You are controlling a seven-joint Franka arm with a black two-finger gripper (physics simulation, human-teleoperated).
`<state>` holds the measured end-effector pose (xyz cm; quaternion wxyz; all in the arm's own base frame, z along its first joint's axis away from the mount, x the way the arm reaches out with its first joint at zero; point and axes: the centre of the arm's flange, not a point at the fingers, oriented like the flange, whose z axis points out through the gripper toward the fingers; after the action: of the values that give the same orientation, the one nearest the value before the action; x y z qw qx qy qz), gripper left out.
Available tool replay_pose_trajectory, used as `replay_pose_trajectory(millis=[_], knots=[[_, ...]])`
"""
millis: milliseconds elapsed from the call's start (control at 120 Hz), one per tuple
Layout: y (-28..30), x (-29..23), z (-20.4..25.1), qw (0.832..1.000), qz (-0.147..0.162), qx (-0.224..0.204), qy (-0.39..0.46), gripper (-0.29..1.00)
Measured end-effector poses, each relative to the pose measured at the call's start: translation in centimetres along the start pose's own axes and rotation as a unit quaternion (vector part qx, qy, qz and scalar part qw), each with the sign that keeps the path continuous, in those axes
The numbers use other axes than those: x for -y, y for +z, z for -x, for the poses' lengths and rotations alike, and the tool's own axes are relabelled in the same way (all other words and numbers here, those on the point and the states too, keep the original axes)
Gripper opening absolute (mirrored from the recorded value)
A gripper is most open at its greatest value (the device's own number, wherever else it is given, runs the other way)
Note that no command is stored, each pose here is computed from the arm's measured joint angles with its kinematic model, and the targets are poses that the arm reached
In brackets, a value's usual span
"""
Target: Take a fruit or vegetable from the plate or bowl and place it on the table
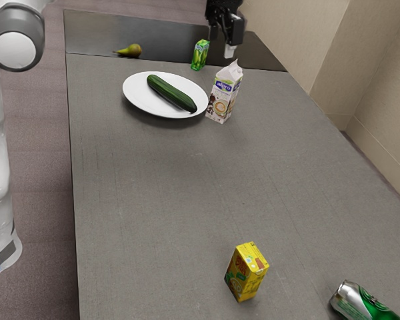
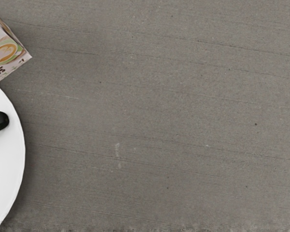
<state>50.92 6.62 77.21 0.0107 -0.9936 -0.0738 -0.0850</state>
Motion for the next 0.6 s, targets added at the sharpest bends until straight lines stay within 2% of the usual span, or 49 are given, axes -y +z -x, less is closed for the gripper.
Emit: replay_pose_trajectory(millis=[350,517,600], knots=[[1.1,-3.5,0.5,0.999,0.001,0.039,0.034,0.7],[0.8,-5.1,1.4,0.995,0.005,0.049,0.086,0.7],[0.7,-4.8,2.2,0.991,-0.004,0.061,0.116,0.7]])
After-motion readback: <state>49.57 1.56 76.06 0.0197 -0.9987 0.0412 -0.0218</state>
